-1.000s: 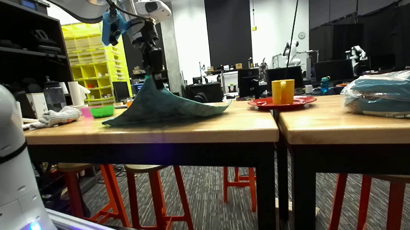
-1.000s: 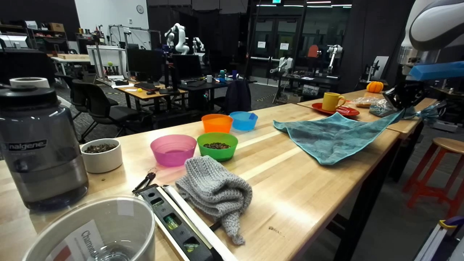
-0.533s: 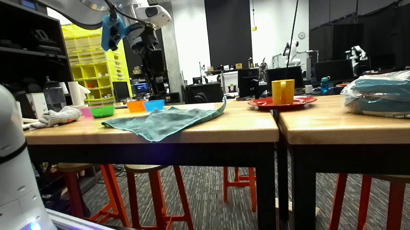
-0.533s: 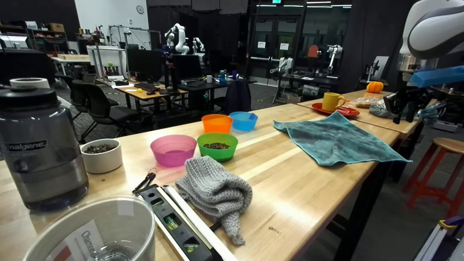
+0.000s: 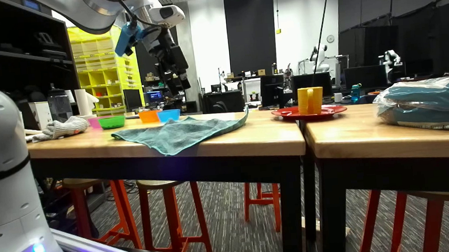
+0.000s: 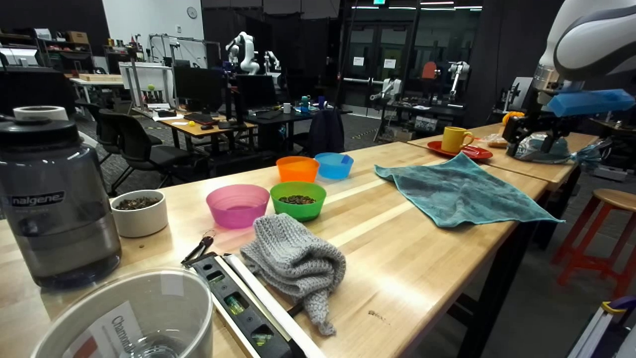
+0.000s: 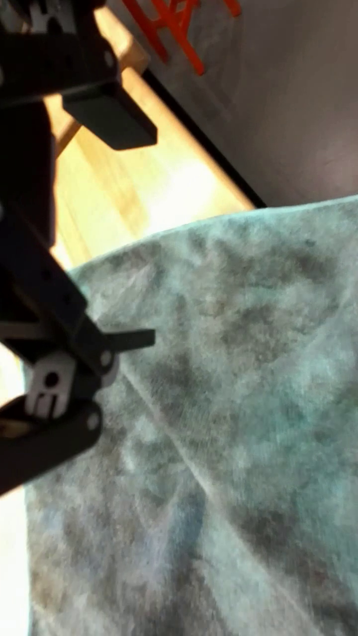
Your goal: Unfold the blue cloth
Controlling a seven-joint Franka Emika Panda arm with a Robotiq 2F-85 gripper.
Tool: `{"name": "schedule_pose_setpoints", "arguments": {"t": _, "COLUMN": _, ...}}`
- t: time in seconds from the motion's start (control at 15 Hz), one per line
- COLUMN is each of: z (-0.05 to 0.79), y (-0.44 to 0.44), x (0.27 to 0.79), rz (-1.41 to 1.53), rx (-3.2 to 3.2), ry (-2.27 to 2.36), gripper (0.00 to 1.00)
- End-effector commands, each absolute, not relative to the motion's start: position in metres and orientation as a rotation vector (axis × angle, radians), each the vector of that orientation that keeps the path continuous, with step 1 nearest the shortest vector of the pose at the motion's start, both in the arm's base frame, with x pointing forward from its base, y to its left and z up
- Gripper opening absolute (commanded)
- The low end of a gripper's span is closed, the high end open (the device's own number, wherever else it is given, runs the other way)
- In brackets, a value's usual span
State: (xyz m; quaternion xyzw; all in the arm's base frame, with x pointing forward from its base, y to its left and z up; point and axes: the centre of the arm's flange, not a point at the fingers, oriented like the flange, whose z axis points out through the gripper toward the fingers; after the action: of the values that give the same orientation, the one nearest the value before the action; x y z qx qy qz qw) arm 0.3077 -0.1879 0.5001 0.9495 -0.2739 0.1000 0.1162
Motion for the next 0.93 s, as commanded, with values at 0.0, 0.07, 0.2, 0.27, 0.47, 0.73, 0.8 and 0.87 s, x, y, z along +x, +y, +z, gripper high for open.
{"name": "schedule_pose_setpoints", "arguments": {"t": 0.0, "z": 0.5, "y": -0.172, "x": 0.33, "rz": 0.39, "rx": 2.831, "ry": -0.685, "gripper": 0.65}}
{"name": "schedule_pose_setpoints", "arguments": {"t": 0.07, "z": 0.5, "y": -0.168, "x": 0.336, "rz": 0.407, "rx": 2.842, "ry": -0.651, "gripper": 0.59}}
{"name": "schedule_pose_setpoints", "arguments": {"t": 0.2, "z": 0.497, "y": -0.16, "x": 0.351, "rz": 0.433, "rx": 2.862, "ry": -0.591, "gripper": 0.45}}
{"name": "schedule_pose_setpoints", "arguments": {"t": 0.27, "z": 0.494, "y": -0.156, "x": 0.361, "rz": 0.442, "rx": 2.874, "ry": -0.558, "gripper": 0.35}}
{"name": "schedule_pose_setpoints", "arguments": {"t": 0.47, "z": 0.486, "y": -0.148, "x": 0.382, "rz": 0.456, "rx": 2.903, "ry": -0.47, "gripper": 0.64}}
{"name": "schedule_pose_setpoints", "arguments": {"t": 0.73, "z": 0.474, "y": -0.148, "x": 0.411, "rz": 0.454, "rx": 2.945, "ry": -0.387, "gripper": 0.81}}
{"name": "schedule_pose_setpoints", "arguments": {"t": 0.8, "z": 0.471, "y": -0.148, "x": 0.417, "rz": 0.449, "rx": 2.955, "ry": -0.372, "gripper": 0.87}}
{"name": "schedule_pose_setpoints", "arguments": {"t": 0.87, "z": 0.469, "y": -0.149, "x": 0.425, "rz": 0.44, "rx": 2.968, "ry": -0.357, "gripper": 0.93}}
